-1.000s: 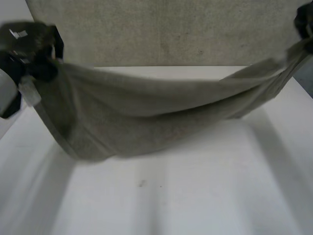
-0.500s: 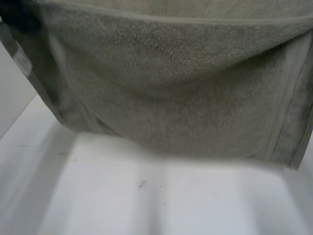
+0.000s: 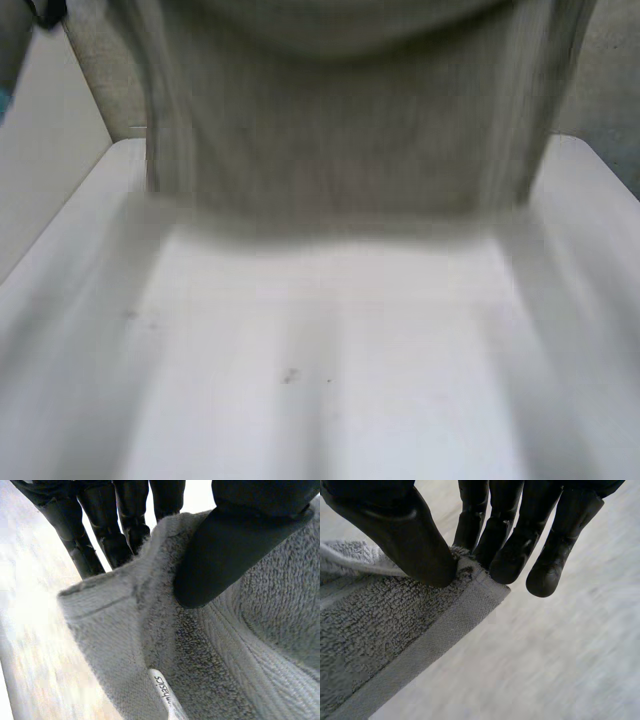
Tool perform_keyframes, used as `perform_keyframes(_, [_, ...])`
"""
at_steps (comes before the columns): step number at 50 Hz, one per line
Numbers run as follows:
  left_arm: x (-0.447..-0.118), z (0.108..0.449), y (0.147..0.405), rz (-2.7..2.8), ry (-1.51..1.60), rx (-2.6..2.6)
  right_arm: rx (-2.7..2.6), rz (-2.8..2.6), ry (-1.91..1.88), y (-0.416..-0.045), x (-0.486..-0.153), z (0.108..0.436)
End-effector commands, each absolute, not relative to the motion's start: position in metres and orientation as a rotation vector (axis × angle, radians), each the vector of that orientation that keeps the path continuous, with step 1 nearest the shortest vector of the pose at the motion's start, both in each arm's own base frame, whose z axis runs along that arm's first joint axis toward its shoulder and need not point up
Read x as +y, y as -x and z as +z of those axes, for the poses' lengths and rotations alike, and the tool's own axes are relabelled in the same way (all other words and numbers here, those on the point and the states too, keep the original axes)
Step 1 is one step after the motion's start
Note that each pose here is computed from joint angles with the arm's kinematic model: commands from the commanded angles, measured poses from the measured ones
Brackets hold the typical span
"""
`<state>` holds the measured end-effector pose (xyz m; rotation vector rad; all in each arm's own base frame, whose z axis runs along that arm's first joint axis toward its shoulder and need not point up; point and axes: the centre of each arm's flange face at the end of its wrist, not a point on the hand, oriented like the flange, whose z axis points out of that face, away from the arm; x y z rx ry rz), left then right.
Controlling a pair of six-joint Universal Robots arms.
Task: Fold the towel.
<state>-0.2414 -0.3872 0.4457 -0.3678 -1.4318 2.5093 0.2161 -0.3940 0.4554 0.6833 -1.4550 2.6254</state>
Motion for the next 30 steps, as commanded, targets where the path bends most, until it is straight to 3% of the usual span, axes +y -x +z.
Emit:
perform_keyframes(1, [-0.375,0.484,0.238,2.456,0.225,-1.191,-1.383,2.76,-0.593,-0.214,-0.382,0.48])
perform_keyframes(6, [-0.387,0.45,0.24,2.323,0.207,-1.332,-1.607,2.66,-0.702,-0.22,-0.387,0.446])
perform_keyframes(10, [-0.401,0.374,0.239,2.128,0.245,-1.625,-1.786,2.552,-0.837,-0.226,-0.39,0.41])
perform_keyframes(11, [-0.404,0.346,0.236,2.054,0.26,-1.717,-1.867,2.485,-0.914,-0.23,-0.391,0.389])
perform_keyframes(12, [-0.404,0.346,0.236,2.053,0.26,-1.718,-1.949,2.403,-0.987,-0.232,-0.392,0.364])
perform_keyframes(13, [-0.406,0.32,0.231,1.993,0.271,-1.794,-1.95,2.402,-0.987,-0.232,-0.392,0.364])
perform_keyframes(14, [-0.407,0.295,0.228,1.943,0.289,-1.858,-2.016,2.317,-1.058,-0.233,-0.391,0.338])
perform_keyframes(17, [-0.406,0.272,0.227,1.91,0.32,-1.903,-2.114,2.129,-1.193,-0.234,-0.387,0.285])
perform_keyframes(18, [-0.404,0.248,0.226,1.882,0.351,-1.953,-2.136,2.043,-1.256,-0.235,-0.385,0.26])
perform_keyframes(19, [-0.402,0.222,0.224,1.853,0.382,-2.008,-2.136,2.042,-1.256,-0.235,-0.385,0.26])
perform_keyframes(20, [-0.402,0.222,0.224,1.853,0.382,-2.009,-2.157,1.958,-1.313,-0.234,-0.383,0.233])
perform_keyframes(21, [-0.398,0.2,0.224,1.831,0.421,-2.054,-2.157,1.958,-1.314,-0.234,-0.383,0.233])
perform_keyframes(22, [-0.394,0.18,0.223,1.814,0.467,-2.095,-2.169,1.888,-1.358,-0.234,-0.382,0.21])
perform_keyframes(23, [-0.394,0.18,0.223,1.814,0.467,-2.096,-2.179,1.832,-1.393,-0.234,-0.379,0.192])
perform_keyframes(26, [-0.386,0.155,0.222,1.803,0.556,-2.149,-2.21,1.759,-1.422,-0.232,-0.376,0.172])
perform_keyframes(30, [-0.376,0.143,0.22,1.793,0.658,-2.198,-2.218,1.745,-1.399,-0.228,-0.376,0.173])
